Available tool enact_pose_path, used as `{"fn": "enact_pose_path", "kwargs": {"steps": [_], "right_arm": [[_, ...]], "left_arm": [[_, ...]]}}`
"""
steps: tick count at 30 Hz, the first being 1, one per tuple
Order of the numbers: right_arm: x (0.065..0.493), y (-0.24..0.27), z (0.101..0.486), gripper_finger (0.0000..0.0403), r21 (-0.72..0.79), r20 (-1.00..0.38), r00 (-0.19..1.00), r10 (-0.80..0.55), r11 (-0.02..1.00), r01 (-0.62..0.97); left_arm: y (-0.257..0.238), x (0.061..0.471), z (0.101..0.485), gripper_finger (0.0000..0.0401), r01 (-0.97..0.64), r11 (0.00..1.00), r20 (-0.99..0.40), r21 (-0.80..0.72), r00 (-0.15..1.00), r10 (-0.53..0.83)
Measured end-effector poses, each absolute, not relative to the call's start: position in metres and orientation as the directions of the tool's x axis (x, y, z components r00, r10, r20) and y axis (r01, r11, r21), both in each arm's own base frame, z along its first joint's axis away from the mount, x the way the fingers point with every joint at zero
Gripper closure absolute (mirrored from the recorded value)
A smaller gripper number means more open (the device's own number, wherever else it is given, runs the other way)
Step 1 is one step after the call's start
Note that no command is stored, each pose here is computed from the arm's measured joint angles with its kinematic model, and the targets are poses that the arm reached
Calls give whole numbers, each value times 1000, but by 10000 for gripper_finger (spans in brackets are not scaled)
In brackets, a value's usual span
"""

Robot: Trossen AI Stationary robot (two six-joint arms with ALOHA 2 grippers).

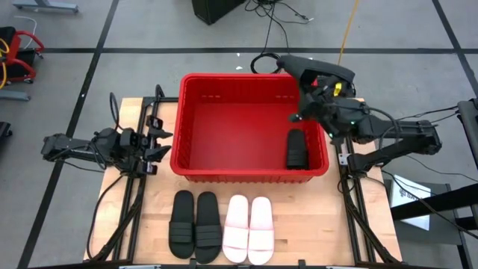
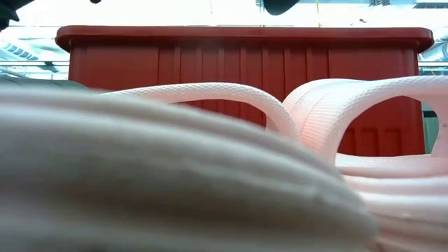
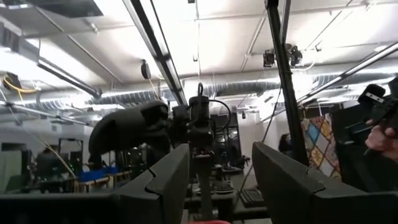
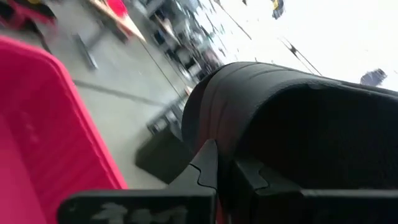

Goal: Pick and place slides into bin
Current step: Put the right black slide into the red bin

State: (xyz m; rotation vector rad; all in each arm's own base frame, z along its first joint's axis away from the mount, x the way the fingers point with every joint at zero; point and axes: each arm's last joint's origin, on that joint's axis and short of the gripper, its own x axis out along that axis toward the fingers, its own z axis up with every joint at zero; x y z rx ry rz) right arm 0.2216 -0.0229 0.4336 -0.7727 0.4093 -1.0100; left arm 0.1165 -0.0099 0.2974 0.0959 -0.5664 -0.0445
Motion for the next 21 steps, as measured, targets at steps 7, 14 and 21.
{"fn": "enact_pose_path", "kwargs": {"steps": [7, 14, 21], "right_arm": [[239, -39, 447, 401, -782, 1, 318, -948, 198, 591], [249, -57, 459, 401, -774, -66, 287, -956, 231, 590], [236, -92, 458, 401, -514, -378, 546, -748, 660, 548]], "left_arm": [[-7, 117, 307, 217, -12, 993, 494, 115, 868, -47], [-3, 120, 305, 217, -34, 993, 435, 115, 900, -20], [-1, 120, 305, 217, -50, 992, 432, 118, 902, -6]]}}
